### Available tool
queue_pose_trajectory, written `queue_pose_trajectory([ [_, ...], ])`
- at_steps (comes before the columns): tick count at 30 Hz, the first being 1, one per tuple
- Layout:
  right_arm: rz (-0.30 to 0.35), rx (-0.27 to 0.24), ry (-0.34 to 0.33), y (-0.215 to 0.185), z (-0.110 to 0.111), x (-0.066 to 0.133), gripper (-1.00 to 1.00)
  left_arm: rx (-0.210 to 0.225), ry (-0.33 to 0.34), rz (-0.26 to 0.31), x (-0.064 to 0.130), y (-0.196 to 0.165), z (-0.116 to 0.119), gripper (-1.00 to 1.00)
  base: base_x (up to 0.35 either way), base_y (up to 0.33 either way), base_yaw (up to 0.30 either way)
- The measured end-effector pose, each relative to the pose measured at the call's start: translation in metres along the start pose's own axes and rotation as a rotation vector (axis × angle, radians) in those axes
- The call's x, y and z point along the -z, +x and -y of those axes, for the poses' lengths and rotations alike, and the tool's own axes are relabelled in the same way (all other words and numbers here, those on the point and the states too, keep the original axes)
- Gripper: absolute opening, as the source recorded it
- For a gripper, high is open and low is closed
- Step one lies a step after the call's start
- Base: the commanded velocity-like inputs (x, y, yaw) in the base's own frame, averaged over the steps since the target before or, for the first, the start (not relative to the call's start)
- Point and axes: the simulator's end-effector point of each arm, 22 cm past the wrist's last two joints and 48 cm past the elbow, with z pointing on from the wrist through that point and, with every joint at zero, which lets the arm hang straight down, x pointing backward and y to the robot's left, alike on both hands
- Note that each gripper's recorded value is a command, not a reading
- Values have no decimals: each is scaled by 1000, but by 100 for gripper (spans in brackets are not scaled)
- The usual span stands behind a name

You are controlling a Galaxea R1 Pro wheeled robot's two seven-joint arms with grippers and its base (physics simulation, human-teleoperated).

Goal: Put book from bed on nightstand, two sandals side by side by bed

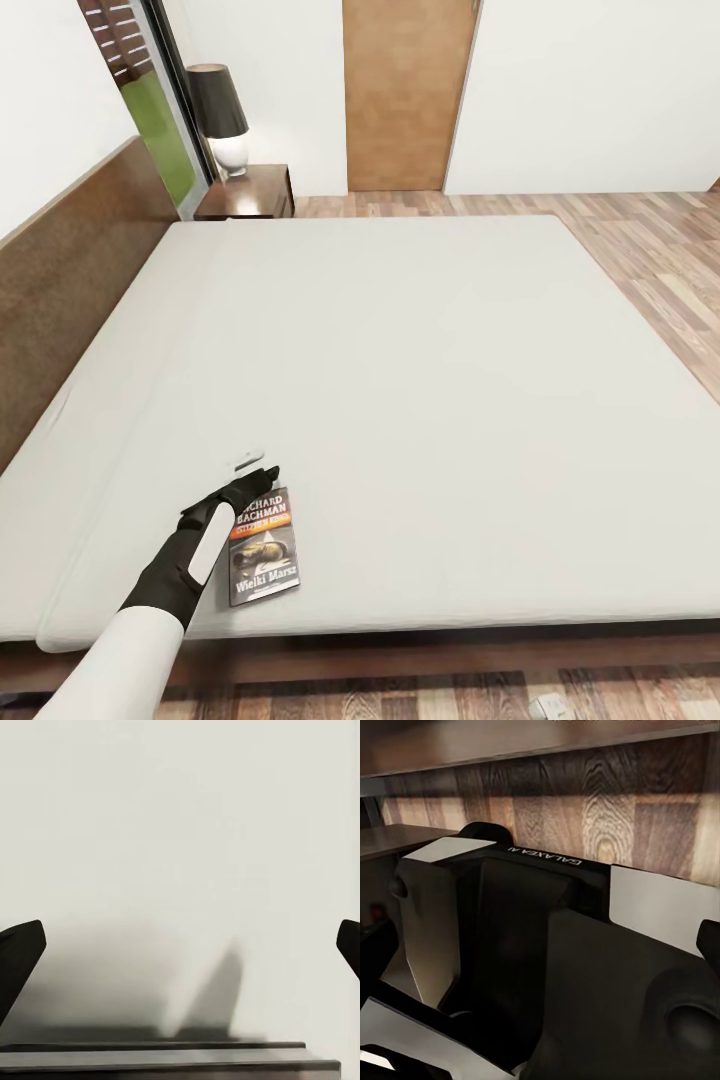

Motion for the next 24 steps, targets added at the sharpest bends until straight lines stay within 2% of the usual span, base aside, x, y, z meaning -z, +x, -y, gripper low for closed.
queue_pose_trajectory([
  [13, 0, 0, 0, 0, 0, 0, 100, 2, 0, 0, 0, 0, -1, 100, -2, 0, 0],
  [24, 0, 0, 0, 0, 0, 0, 100, 6, 4, 0, -1, 1, 0, 100, -73, 0, 0],
])
